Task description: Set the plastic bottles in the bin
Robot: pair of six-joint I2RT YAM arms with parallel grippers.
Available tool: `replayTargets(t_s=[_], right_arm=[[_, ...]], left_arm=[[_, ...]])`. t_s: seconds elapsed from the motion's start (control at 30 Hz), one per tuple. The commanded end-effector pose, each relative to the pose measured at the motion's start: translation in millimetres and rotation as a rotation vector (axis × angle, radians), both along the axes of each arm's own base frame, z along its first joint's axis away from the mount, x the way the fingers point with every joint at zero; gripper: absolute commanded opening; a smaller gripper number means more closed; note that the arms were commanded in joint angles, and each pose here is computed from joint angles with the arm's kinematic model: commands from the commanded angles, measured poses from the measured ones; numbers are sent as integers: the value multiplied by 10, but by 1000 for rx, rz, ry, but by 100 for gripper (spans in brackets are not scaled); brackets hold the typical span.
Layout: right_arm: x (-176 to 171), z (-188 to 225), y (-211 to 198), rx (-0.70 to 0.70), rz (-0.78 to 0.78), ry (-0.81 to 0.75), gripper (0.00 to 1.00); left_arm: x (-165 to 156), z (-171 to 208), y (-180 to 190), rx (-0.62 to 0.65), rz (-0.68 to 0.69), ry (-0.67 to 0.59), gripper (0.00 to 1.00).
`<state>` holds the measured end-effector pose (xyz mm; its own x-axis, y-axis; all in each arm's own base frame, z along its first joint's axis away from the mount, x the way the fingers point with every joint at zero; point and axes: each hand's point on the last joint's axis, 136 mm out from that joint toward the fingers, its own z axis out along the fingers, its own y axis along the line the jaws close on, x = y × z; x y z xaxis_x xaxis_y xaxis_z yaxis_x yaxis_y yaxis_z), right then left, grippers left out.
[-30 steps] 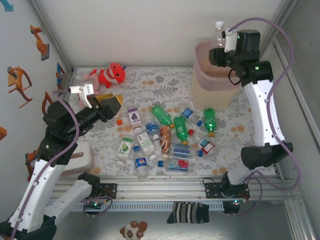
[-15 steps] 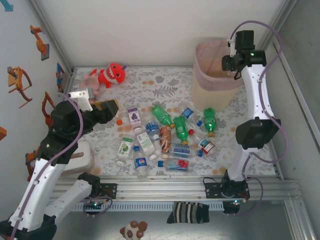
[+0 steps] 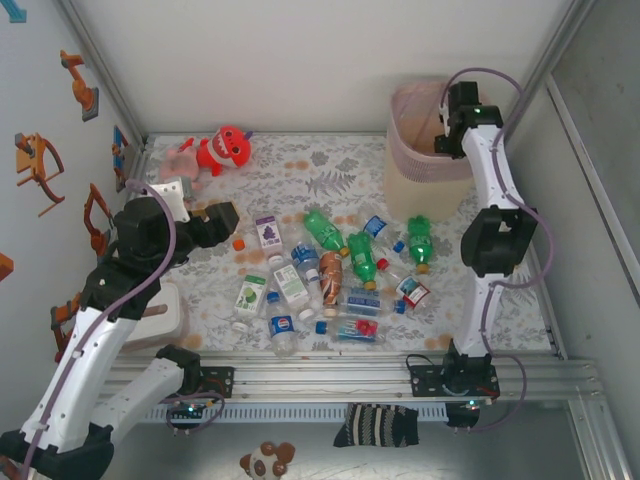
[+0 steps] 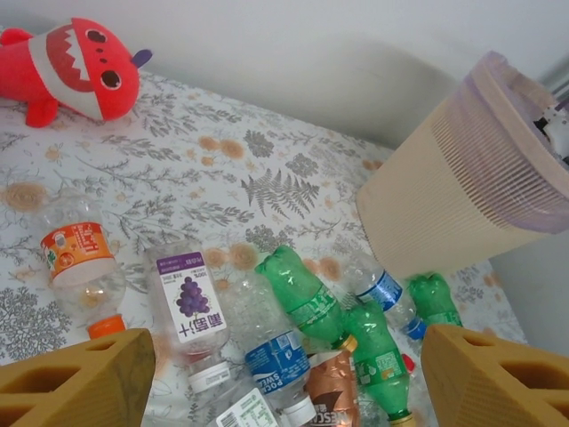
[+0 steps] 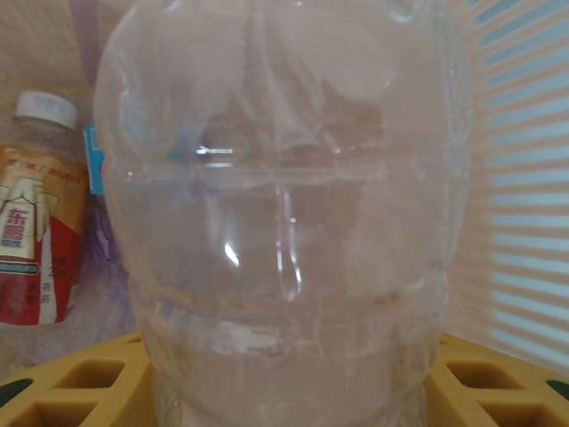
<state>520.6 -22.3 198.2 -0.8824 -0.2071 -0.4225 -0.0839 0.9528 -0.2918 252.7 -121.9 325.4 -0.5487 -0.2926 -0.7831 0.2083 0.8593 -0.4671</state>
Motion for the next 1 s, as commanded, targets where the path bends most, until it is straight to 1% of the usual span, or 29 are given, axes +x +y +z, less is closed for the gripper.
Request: replayTargets(t_s=[0.0,0.1,0.2,0.33,0.6,0.7,0.97], right_arm=[[10,-128,-94,-22,-8,44,56],[13,-254,-95,-21,-11,75,59],[6,-285,-95,-21,-12,83,69],[-5,-220,-81,-9,-13,70,75],[-84,154,-4,41,-11,-8,78],[-146,314,32,66,-11,-40,78],[-388,804,126,137,-11,-138,77]], left_arm=[[-26,65,14,6,2,8,79],[-18,16,5,24,-5,28,80],[-16,-30,1,20,-2,44,81],[-8,-51,-7,12,1,48,81],[-2,-257,49,55,32,123,82],[13,-345,45,70,31,148,82],[131,-637,89,157,58,222,82]])
